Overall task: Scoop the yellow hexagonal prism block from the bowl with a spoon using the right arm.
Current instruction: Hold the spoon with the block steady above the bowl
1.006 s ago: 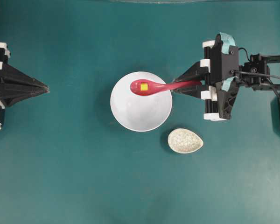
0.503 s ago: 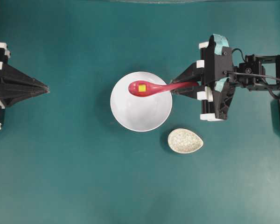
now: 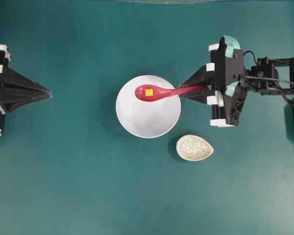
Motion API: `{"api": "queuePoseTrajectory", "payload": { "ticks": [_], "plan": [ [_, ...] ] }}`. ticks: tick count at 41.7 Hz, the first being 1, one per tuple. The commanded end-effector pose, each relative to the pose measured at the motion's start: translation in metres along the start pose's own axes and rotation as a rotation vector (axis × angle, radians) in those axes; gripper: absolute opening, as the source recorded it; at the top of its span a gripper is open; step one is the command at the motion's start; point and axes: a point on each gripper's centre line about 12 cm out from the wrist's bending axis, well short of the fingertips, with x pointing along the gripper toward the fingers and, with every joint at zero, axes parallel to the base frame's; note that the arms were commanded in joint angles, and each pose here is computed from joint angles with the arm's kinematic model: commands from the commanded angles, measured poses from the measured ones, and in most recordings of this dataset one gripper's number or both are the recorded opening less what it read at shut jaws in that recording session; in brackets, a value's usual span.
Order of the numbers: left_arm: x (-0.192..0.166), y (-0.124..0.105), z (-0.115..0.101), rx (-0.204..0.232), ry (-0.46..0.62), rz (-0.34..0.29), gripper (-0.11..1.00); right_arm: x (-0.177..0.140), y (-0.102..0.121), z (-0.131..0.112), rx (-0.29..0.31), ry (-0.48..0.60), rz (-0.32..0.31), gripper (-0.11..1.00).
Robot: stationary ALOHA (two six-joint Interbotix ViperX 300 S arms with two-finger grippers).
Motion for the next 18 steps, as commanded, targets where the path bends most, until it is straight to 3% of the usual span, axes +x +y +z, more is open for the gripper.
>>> {"api": "queuePoseTrajectory", "payload": {
  "ticks": [1,18],
  "plan": [
    [0.002,0.0,0.005,0.003,-0.009,0.001,0.03,-0.003,0.0,0.012,-0.001,-0.04,-0.002,0.22],
    [0.002,0.0,0.005,0.006,-0.009,0.001,0.03,-0.002,0.0,0.0,0.001,-0.012,0.0,0.22]
  ]
}}
